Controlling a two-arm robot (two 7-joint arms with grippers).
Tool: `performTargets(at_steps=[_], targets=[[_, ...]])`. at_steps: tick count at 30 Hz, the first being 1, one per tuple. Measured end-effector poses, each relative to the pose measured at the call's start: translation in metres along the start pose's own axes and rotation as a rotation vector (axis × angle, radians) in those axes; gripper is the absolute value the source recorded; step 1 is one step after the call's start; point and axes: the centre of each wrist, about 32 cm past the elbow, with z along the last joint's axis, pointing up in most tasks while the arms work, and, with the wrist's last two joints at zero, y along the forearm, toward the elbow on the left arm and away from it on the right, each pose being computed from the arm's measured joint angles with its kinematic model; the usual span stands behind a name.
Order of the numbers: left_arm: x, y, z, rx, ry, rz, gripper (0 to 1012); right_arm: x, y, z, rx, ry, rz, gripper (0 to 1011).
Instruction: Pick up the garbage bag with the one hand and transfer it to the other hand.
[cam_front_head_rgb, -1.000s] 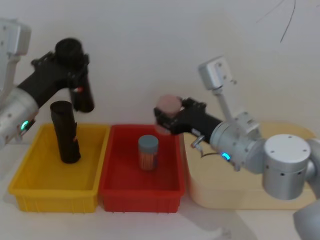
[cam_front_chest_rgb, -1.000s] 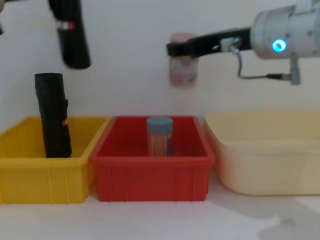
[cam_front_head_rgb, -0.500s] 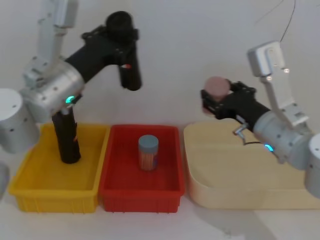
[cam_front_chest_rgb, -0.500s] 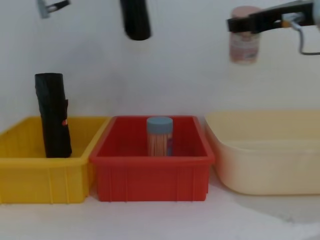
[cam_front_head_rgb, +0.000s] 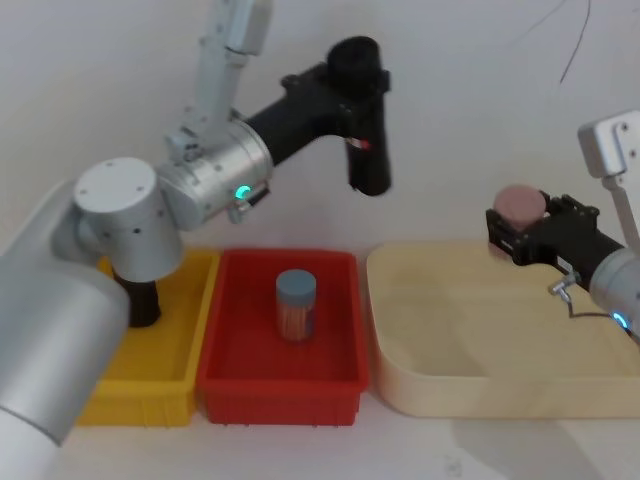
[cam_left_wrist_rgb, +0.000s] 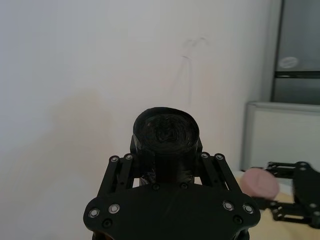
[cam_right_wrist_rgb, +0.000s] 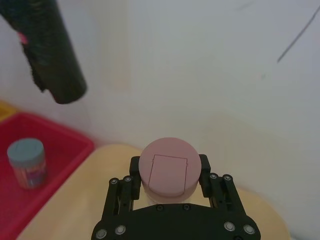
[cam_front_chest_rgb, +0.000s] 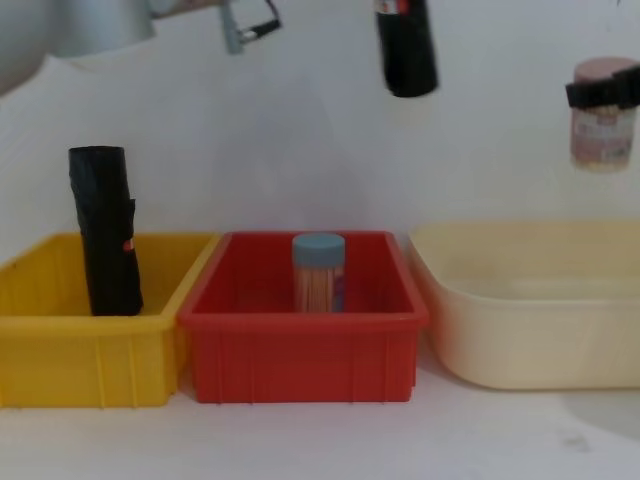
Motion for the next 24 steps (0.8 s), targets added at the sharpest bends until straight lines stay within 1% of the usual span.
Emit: performTargets(at_steps=[1,2,3,4,5,6,7,8,9,10,11,12,13,14,15,16,17,18,19,22,24], targets=[[-0.0006,-0.0036,-0.0022,0.003,0.010,-0.010,531,0.001,-0.001,-0.001,-0.006,0.000,0.001,650],[-0.0021,-0.0109,-0.0063,0.010,0.027,-0.031,531,0.004,-0.002,-0.004,-0.019,0.002,0.004,650],[-0.0028,-0.0146,-0.0085,0.012,0.037,-0.044,531,0.004,-0.003,-0.005,-0.024,0.003,0.005,650],[-0.0042,-0.0231,-0.0138,0.021,0.058,-0.064,531,0.006,-0.003,-0.006,-0.030,0.004,0.006,650],[-0.0042,-0.0231,-0.0138,0.021,0.058,-0.064,531,0.007,-0.004,-0.008,-0.039,0.007,0.008,676],[-0.0052,-0.0306,-0.0188,0.029,0.078,-0.083,531,0.008,-0.005,-0.008,-0.043,0.007,0.008,690],[-0.0052,-0.0306,-0.0188,0.029,0.078,-0.083,531,0.009,-0.005,-0.009,-0.047,0.008,0.009,710],[-0.0066,-0.0393,-0.0245,0.038,0.100,-0.106,531,0.010,-0.006,-0.011,-0.054,0.010,0.011,767],[-0.0070,-0.0428,-0.0270,0.042,0.109,-0.114,531,0.011,-0.006,-0.011,-0.057,0.010,0.012,787],[-0.0083,-0.0499,-0.0317,0.047,0.126,-0.134,531,0.012,-0.006,-0.012,-0.060,0.011,0.012,798],[-0.0095,-0.0550,-0.0351,0.052,0.138,-0.148,531,0.012,-0.007,-0.012,-0.063,0.011,0.013,824],[-0.0095,-0.0550,-0.0351,0.052,0.138,-0.148,531,0.013,-0.007,-0.013,-0.068,0.013,0.013,874],[-0.0110,-0.0603,-0.0387,0.059,0.151,-0.162,531,0.014,-0.007,-0.014,-0.070,0.013,0.014,874],[-0.0116,-0.0625,-0.0400,0.061,0.156,-0.168,531,0.015,-0.008,-0.014,-0.073,0.014,0.015,922],[-0.0131,-0.0666,-0.0428,0.067,0.165,-0.180,531,0.015,-0.008,-0.015,-0.074,0.014,0.015,922],[-0.0131,-0.0666,-0.0428,0.067,0.165,-0.180,531,0.015,-0.008,-0.015,-0.075,0.014,0.015,974],[-0.0144,-0.0699,-0.0451,0.071,0.174,-0.190,531,0.015,-0.008,-0.015,-0.075,0.014,0.016,984],[-0.0152,-0.0716,-0.0462,0.073,0.178,-0.195,531,0.015,-0.009,-0.015,-0.074,0.013,0.017,1002],[-0.0163,-0.0740,-0.0482,0.077,0.185,-0.203,531,0.015,-0.009,-0.015,-0.074,0.013,0.017,1002],[-0.0187,-0.0786,-0.0511,0.084,0.196,-0.217,531,0.015,-0.009,-0.014,-0.058,0.002,0.028,999],[-0.0198,-0.0804,-0.0524,0.087,0.200,-0.223,531,0.015,-0.010,-0.013,-0.049,-0.005,0.034,999]])
